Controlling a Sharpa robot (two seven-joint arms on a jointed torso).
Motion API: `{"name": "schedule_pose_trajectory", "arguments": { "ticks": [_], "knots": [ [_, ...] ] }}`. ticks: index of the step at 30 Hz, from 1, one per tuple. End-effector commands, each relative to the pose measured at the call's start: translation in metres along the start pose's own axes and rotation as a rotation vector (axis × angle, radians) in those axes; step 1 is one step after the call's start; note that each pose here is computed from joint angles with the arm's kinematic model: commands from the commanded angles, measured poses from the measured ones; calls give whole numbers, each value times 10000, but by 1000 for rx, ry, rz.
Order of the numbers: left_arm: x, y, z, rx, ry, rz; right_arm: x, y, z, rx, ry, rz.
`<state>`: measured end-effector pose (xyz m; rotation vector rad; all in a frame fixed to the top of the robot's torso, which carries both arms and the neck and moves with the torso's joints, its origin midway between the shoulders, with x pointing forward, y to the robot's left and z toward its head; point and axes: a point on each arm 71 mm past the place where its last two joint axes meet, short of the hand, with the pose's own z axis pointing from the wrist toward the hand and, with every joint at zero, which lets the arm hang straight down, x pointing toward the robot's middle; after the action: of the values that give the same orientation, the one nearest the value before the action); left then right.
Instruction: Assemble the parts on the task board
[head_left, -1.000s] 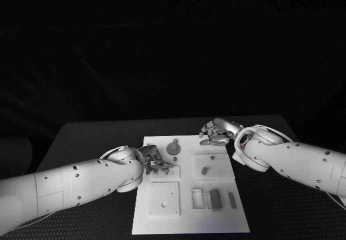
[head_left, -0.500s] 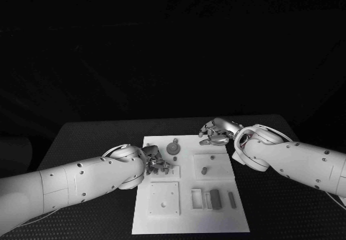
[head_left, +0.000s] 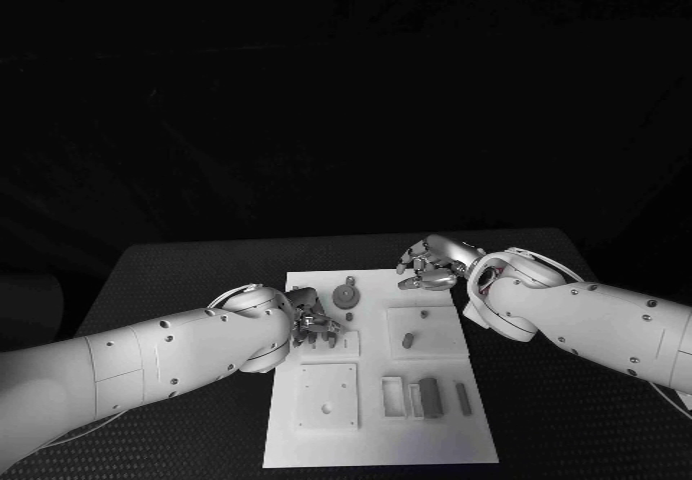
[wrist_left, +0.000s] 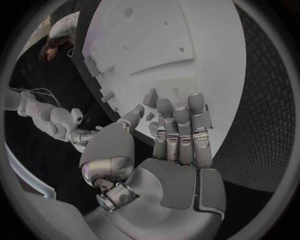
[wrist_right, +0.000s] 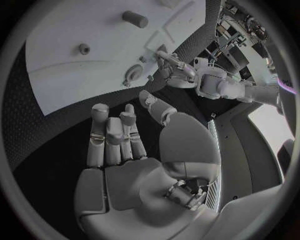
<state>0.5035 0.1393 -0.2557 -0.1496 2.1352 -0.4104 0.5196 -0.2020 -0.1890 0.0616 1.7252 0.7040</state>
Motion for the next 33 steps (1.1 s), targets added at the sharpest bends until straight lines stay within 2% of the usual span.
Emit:
{"name": "schedule_pose_trajectory", "arguments": {
  "ticks": [1,15,33],
  "knots": [
    [30,-19,7,4,35,-10,14,10,1,-10,14,-2],
    [53,-34,3,7,61,-4,17,8,2,-10,19,-2],
    [41,29,-15,-1,64,-36,12,-4,2,-7,18,3]
  ]
}}
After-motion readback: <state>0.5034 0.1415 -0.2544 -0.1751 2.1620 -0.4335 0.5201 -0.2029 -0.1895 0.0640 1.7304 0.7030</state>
